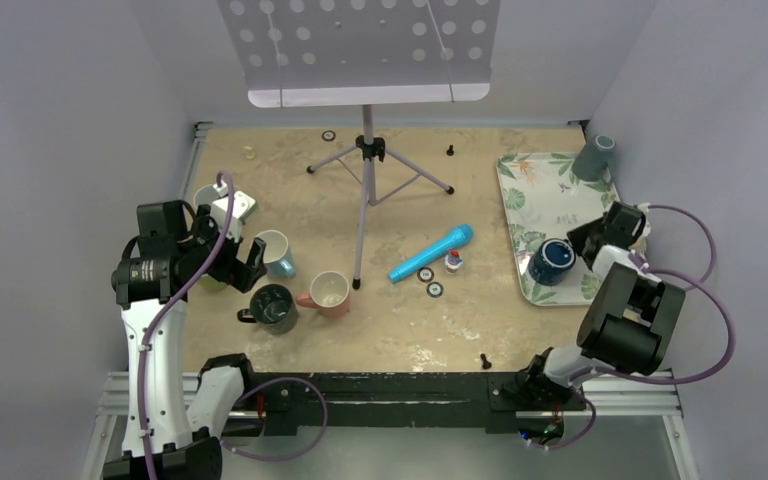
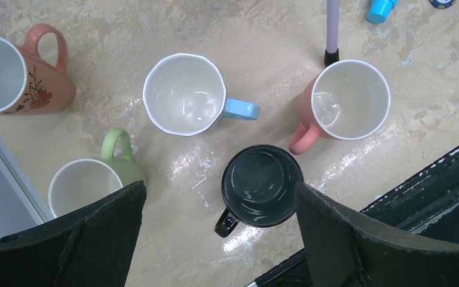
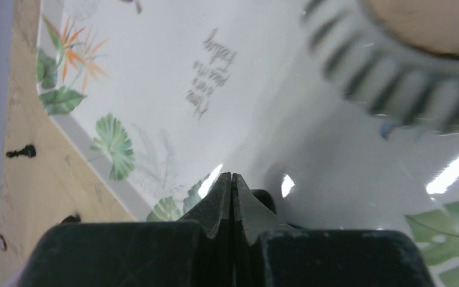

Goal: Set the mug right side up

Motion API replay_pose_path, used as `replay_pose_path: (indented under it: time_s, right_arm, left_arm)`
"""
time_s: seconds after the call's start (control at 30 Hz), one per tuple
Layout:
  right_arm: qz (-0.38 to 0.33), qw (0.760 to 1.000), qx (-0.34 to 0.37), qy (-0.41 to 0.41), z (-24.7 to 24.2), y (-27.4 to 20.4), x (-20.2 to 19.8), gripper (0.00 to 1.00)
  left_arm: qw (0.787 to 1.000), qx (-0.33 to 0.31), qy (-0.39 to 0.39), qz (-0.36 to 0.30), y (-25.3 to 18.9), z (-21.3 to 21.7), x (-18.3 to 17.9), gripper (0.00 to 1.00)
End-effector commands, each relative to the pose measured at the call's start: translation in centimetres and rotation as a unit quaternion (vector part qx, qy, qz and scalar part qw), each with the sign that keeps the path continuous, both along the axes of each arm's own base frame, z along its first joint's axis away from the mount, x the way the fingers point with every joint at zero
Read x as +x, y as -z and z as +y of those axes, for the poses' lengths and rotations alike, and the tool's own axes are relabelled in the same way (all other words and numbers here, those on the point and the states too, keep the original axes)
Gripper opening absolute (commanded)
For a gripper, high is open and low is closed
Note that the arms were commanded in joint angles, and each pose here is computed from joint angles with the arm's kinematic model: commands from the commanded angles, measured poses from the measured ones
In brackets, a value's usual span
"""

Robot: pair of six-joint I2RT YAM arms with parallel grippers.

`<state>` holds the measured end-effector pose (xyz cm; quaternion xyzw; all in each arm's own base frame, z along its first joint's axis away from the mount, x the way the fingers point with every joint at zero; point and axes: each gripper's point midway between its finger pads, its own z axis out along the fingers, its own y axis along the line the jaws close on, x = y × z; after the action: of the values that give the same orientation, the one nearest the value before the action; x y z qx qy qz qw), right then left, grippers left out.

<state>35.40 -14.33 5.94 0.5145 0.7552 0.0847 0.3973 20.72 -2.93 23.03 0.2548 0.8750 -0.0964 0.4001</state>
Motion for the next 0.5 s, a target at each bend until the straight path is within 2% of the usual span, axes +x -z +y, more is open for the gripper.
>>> replay_pose_path:
  time_s: [0.0,0.13,0.23,0.37,0.47]
  right_arm:
    - [-0.070,0.991,-0.047,-0.108,3.5,-5.2,3.4,0.00]
    - [-0.123,0.974,-0.069,-0.177,7.6,-7.8,4.4,0.00]
    - [-0.130,0.969,-0.092,-0.190,8.5,-8.8,4.4,0.00]
    - [-0.117,0.970,-0.104,-0.189,8.3,-8.9,4.4,0.00]
    - [-0.052,0.979,-0.136,-0.143,5.9,-8.6,4.1,0.00]
  left_arm:
    - [0.999,-0.020,0.019,-0.019,-1.5,-0.9,-0.1,0.97]
    - [0.999,-0.032,0.032,-0.017,-2.0,-1.5,-0.2,0.98]
    - [0.999,-0.038,0.037,-0.014,-2.0,-1.7,-0.2,0.98]
    - [0.999,-0.038,0.038,-0.012,-1.9,-1.7,-0.1,0.98]
    - [0.999,-0.037,0.039,-0.010,-1.9,-1.7,-0.1,0.98]
